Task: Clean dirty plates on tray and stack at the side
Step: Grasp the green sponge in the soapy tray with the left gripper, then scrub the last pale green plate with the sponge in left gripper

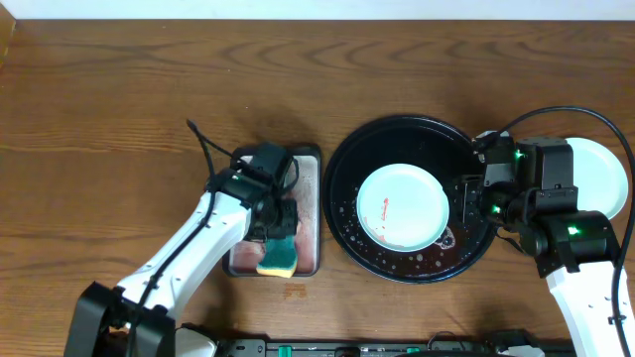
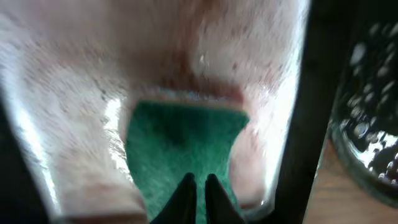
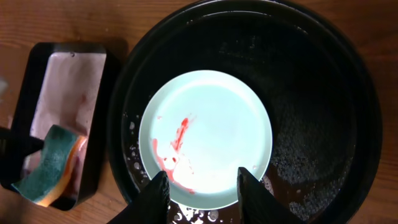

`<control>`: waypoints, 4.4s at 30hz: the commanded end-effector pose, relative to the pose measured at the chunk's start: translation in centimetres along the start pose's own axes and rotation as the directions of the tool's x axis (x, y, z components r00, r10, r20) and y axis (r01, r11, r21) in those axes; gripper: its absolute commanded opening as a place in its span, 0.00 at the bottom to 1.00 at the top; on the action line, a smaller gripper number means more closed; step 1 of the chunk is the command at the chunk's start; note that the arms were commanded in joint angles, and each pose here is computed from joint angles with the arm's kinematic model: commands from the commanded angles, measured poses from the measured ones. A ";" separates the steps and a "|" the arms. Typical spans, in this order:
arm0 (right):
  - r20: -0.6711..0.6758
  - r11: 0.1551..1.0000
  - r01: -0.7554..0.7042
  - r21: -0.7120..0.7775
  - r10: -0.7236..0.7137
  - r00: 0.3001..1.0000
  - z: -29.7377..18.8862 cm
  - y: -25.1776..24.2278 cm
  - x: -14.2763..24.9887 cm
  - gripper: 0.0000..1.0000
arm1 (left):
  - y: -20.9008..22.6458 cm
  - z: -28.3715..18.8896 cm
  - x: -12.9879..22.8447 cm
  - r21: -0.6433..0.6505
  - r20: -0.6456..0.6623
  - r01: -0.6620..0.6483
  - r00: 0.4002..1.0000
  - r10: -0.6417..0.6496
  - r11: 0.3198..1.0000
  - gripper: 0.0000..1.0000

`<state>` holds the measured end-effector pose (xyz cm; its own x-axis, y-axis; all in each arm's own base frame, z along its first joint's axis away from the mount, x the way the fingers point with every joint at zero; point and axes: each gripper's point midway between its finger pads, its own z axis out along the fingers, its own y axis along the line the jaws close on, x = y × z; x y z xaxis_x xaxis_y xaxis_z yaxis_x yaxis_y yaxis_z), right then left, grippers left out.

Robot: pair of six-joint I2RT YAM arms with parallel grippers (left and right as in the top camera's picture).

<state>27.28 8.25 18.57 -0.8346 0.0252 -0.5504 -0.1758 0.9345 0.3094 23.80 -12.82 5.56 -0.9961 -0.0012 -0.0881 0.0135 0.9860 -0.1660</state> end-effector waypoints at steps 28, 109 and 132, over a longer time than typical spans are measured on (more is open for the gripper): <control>-0.001 1.000 0.018 -0.013 -0.018 1.000 0.0 0.4 -0.1 0.32 | 0.4 0.6 -0.7 -0.007 0.043 0.014 0.999 -0.014 1.000 0.08; -0.330 0.986 -0.074 0.148 0.119 0.936 8.6 -4.8 4.5 0.26 | -7.5 -5.6 -4.1 0.288 0.134 -0.039 0.991 0.000 0.957 0.07; -0.547 0.993 -0.018 0.113 0.077 0.833 14.9 -6.3 9.6 0.01 | -19.3 1.0 -4.3 0.410 0.160 -0.178 0.980 0.121 0.895 0.07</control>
<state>28.77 6.84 0.16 -0.9990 -0.0368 -0.0251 -0.0416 0.9713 0.2341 27.19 -30.21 7.03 -0.9638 0.1056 -0.2448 0.2189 0.8376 -0.5005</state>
